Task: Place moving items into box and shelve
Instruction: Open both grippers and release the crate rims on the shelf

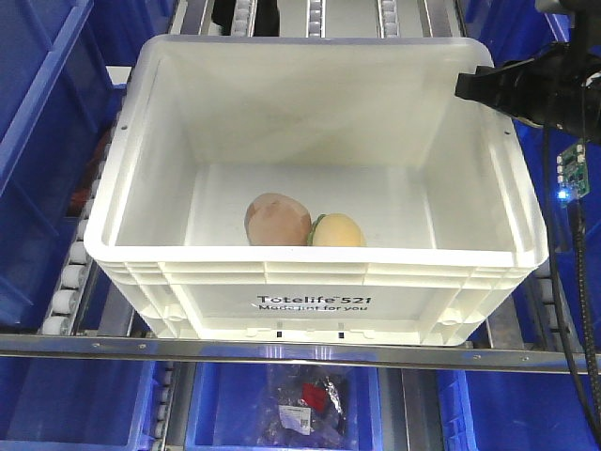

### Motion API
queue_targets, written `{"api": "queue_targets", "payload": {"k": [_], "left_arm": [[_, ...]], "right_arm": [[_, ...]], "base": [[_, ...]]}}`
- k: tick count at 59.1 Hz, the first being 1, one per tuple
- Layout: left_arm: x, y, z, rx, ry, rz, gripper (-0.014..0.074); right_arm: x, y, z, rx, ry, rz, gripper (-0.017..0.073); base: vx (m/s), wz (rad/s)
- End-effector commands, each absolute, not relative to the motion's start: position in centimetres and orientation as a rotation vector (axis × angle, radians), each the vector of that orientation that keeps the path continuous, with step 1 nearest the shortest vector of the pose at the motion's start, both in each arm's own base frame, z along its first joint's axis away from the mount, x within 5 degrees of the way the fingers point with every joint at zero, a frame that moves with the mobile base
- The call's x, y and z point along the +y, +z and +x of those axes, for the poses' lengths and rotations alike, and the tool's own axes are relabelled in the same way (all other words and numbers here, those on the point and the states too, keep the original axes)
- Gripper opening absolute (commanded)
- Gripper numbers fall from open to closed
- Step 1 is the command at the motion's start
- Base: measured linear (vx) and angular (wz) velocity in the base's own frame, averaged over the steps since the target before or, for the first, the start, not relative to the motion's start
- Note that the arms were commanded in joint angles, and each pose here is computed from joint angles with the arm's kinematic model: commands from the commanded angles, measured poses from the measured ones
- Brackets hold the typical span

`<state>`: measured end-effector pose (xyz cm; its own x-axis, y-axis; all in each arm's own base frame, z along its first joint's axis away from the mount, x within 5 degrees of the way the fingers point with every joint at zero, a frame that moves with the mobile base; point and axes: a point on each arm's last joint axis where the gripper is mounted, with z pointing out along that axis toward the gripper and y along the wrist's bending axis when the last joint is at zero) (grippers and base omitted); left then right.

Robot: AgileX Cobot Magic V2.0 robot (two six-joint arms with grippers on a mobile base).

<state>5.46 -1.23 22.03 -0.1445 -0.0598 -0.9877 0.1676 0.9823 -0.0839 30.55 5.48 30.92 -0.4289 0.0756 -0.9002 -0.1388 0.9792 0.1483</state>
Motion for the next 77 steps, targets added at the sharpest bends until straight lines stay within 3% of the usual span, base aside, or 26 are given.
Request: {"api": "queue_targets", "payload": {"k": [1,18,77], "left_arm": [[-0.6,22.8,5.5,1.591,-0.147,0.008,0.0252],[-0.3,20.1,5.6,1.479,-0.035,0.052,-0.0010],[-0.3,19.9,5.6,1.503,-0.037,0.053,-0.0008]], "right_arm": [[5.0,33.7,30.5,1.861,0.214,-0.029,0.0242],[5.0,33.8,30.5,1.859,0.214,-0.029,0.0242],[5.0,33.8,30.5,1.859,0.214,-0.028,0.0242]], "base": [[0.00,0.00],[0.00,0.00],[0.00,0.00]]}}
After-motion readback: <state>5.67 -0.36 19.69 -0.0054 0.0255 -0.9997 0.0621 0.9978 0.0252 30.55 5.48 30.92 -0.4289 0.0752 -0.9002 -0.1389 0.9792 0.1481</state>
